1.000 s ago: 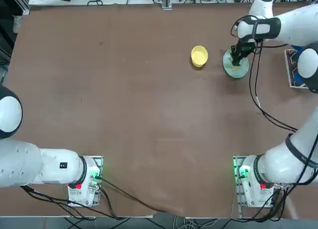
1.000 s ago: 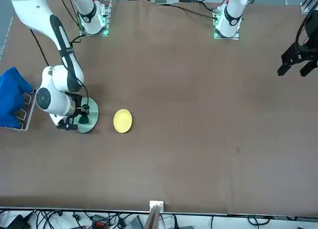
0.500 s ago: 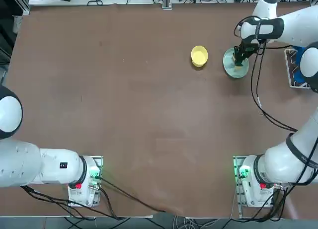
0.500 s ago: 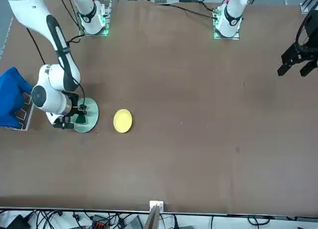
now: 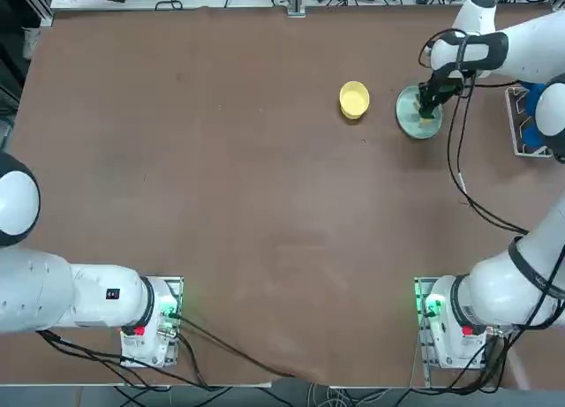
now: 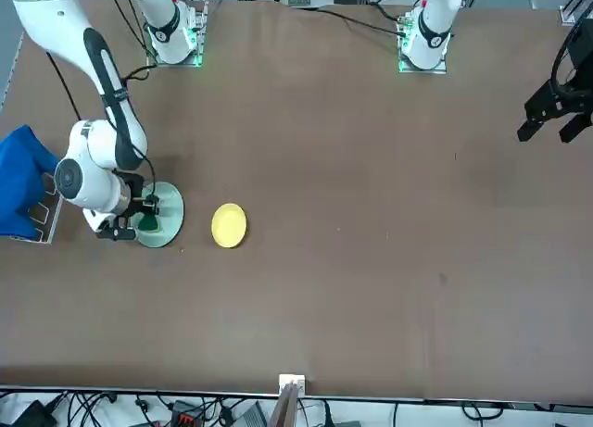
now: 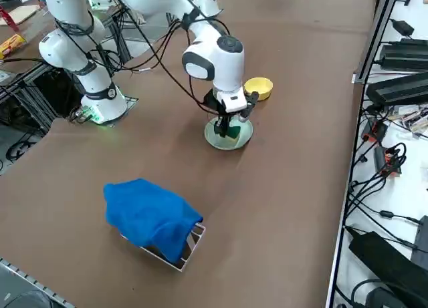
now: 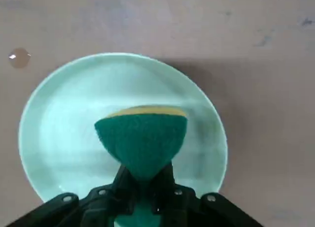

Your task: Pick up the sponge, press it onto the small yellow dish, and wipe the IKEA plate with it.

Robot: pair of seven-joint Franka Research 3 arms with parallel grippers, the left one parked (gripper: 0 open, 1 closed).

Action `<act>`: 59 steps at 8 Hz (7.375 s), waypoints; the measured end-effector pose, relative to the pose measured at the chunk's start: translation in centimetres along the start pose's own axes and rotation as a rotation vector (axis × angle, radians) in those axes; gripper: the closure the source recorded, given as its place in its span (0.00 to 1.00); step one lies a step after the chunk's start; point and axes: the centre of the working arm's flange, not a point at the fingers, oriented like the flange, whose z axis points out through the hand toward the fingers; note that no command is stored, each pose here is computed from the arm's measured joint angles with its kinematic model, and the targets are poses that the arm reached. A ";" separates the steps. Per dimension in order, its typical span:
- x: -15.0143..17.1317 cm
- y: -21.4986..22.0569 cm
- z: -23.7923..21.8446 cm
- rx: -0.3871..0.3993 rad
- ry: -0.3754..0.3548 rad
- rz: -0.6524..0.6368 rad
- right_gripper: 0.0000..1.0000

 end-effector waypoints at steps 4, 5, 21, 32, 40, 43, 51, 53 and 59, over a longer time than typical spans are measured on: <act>-0.6 0.3 1.5 0.001 0.005 -0.012 0.83; -0.5 0.8 1.5 0.002 0.009 -0.033 0.83; 0.6 -5.4 1.4 0.093 0.030 -0.143 0.83; -2.0 0.6 1.7 0.069 -0.005 -0.153 0.83; 1.0 -0.5 1.2 0.057 0.032 -0.167 0.84; 0.8 -4.3 1.3 0.069 0.026 -0.151 0.84; -2.0 -3.3 1.9 0.066 -0.018 -0.120 0.83; -2.2 -1.3 1.9 0.067 -0.019 -0.105 0.83; -1.4 1.9 1.7 0.042 -0.005 -0.122 0.83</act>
